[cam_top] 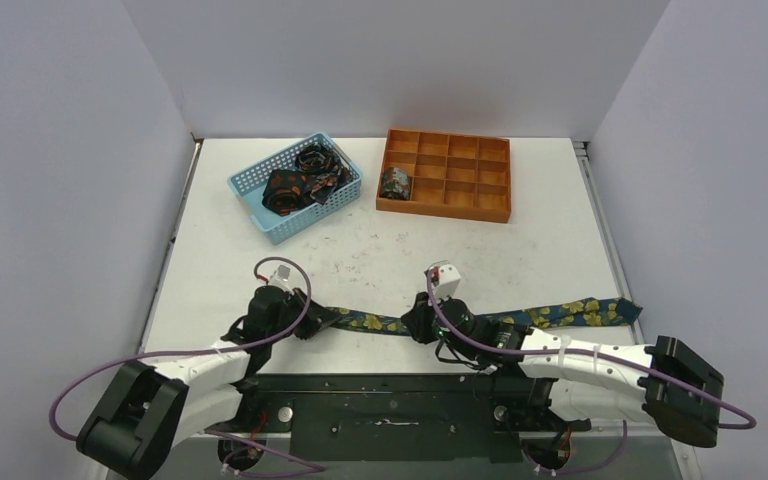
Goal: Roll the ties
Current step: Flatten out the tie at the center of the board.
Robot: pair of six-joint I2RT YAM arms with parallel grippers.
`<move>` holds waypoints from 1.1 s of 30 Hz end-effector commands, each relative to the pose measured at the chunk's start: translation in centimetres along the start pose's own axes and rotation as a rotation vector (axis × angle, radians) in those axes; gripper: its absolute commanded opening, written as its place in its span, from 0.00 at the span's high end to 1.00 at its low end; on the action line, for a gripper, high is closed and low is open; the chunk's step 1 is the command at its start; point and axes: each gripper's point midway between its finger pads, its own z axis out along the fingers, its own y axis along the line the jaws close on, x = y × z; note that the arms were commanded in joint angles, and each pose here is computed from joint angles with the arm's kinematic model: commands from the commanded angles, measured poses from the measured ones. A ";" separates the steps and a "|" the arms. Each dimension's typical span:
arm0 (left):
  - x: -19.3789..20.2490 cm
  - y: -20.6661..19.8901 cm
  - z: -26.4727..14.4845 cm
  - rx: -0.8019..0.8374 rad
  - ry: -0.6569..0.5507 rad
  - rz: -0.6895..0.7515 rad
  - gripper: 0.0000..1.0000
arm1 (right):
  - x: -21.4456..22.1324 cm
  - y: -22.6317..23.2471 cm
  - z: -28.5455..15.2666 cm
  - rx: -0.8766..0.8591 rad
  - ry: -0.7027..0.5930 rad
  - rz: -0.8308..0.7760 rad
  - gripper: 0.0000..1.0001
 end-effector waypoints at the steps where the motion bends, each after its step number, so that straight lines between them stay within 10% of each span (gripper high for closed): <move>1: -0.8 0.1 0.3 0.032 -0.052 0.005 1.00 | -0.8 0.0 -0.4 -0.005 -0.054 0.022 0.87; 10: -0.4 4.1 0.4 -0.096 -0.068 0.005 1.00 | 0.0 0.8 0.1 -0.042 -0.027 0.021 0.81; 17: 0.2 6.1 -0.1 -0.140 -0.070 0.014 1.00 | 0.4 1.5 0.7 -0.080 -0.035 0.068 0.52; 33: -3.3 1.0 -4.9 -0.040 -0.265 0.060 0.88 | 1.1 6.2 7.3 -0.094 0.062 -0.012 0.66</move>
